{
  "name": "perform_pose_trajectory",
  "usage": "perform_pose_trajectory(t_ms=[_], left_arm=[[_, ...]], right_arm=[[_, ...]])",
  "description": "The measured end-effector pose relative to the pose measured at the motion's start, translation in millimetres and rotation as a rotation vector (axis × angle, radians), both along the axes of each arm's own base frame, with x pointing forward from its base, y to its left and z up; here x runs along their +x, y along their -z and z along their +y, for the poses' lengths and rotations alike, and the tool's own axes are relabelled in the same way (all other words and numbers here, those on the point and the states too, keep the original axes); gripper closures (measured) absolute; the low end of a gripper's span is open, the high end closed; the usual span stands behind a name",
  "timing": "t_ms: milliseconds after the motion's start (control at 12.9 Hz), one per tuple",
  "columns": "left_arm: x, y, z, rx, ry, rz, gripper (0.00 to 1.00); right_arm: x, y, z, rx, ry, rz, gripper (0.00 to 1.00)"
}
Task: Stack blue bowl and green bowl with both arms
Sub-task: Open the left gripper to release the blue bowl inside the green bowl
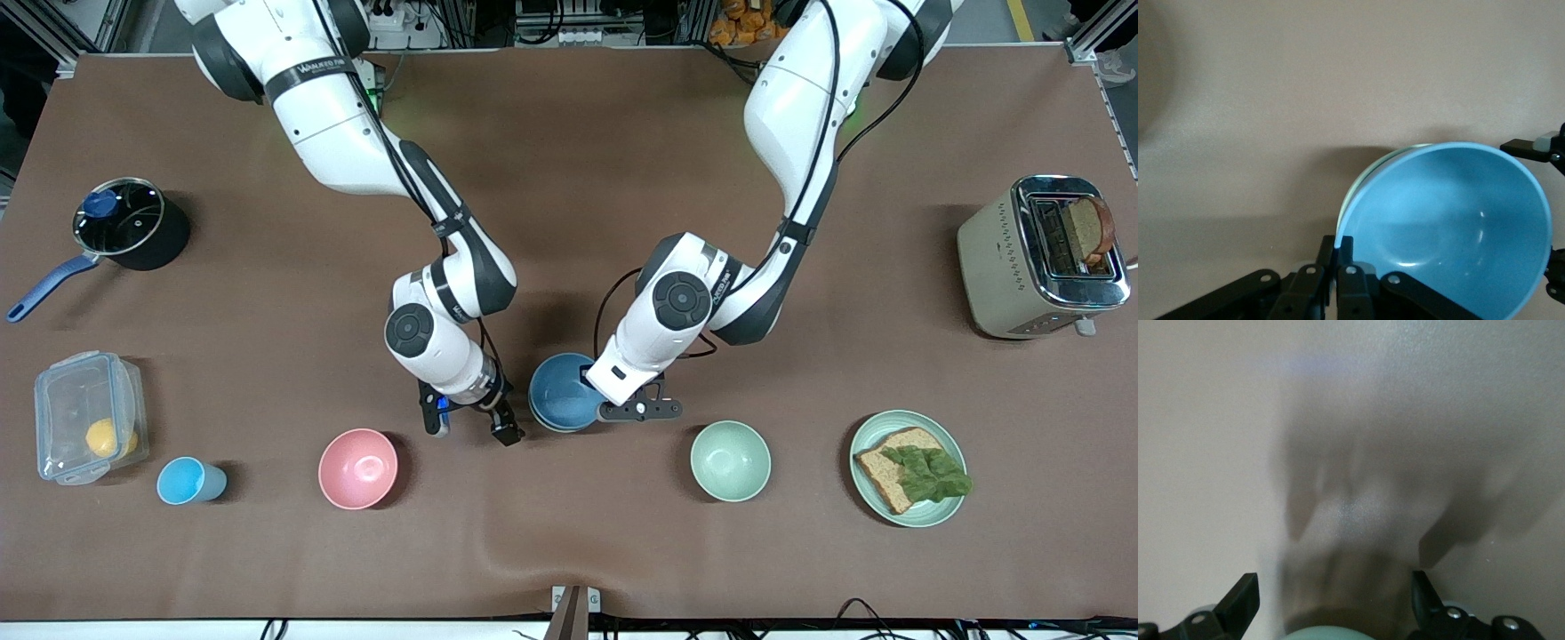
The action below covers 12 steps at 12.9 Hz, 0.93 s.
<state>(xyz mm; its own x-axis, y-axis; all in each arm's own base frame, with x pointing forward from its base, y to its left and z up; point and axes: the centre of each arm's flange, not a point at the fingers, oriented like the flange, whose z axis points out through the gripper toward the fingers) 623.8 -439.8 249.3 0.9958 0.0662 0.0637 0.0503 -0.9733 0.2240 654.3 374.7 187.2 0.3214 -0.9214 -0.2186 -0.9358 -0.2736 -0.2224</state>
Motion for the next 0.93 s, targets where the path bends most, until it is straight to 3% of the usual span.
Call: perform_pose_trajectory(t_ms=[465,620,930], left_arm=[[0.0,-0.9,-0.8,-0.004,-0.002,0.001,0.95],[-0.1,-1.4,-1.3,-0.016,-0.012,0.009,0.79],[2.3,-5.7,-2.5,-0.03,-0.017,-0.006,0.36]], right_arm=[[0.5,-0.4,-0.1,0.001,0.0,-0.004,0.0],[0.6,-0.5,0.0,0.001,0.0,-0.004,0.0],[1.2,-1.7,0.3,0.002,-0.002,-0.008,0.0]])
